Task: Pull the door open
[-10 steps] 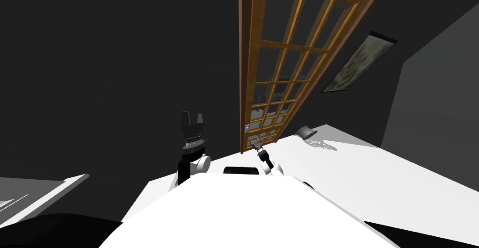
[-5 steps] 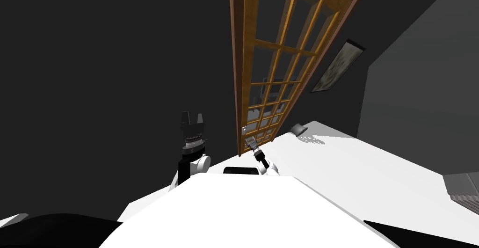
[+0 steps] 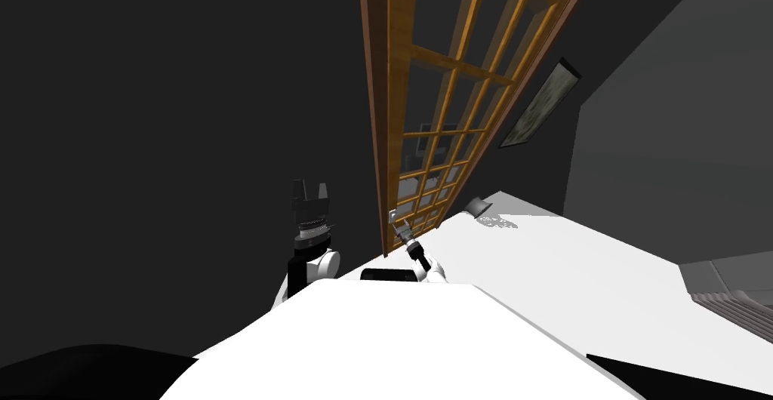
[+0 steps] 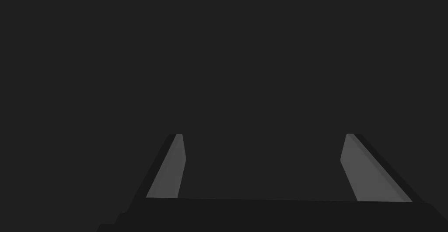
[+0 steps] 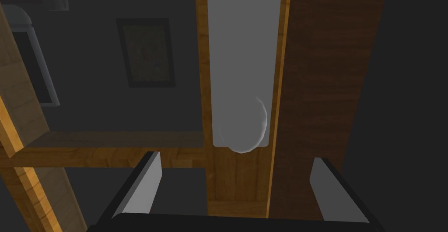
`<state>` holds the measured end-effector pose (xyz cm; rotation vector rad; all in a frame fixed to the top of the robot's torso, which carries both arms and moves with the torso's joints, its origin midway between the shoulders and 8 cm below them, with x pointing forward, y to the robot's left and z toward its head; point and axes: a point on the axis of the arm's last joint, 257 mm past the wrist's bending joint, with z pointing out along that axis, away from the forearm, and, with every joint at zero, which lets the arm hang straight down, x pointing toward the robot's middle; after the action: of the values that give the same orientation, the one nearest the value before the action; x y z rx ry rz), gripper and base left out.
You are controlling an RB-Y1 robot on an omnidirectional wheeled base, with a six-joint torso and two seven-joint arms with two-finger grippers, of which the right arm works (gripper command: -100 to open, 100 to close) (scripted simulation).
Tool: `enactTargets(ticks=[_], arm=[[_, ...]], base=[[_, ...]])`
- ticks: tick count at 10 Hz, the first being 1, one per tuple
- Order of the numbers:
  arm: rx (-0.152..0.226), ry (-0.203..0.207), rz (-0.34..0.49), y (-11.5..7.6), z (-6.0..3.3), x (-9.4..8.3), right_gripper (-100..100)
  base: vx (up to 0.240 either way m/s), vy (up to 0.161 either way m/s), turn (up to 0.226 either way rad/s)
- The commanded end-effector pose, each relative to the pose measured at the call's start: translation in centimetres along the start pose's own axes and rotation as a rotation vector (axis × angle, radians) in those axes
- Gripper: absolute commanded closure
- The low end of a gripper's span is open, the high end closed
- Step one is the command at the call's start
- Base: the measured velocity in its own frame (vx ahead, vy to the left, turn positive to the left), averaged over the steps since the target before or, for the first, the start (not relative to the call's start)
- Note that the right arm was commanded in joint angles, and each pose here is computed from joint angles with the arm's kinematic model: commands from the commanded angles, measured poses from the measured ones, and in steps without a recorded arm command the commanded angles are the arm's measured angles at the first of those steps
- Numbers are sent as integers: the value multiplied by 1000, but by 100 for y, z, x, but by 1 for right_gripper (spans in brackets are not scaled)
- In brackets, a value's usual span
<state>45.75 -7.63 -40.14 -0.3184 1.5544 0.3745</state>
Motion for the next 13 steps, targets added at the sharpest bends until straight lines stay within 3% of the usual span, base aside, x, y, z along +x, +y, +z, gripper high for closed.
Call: enactTargets(ticks=[1, 5, 6, 11, 13], arm=[[-6, -1, 2, 62, 16, 1, -100], [-13, 2, 6, 129, 25, 15, -100], [-13, 2, 6, 129, 25, 15, 100], [-13, 2, 6, 129, 25, 15, 100], [-4, 1, 27, 77, 1, 20, 100]], base=[[137, 61, -114], [134, 67, -43], [-32, -9, 25], [-4, -2, 1], [-146, -48, 70]])
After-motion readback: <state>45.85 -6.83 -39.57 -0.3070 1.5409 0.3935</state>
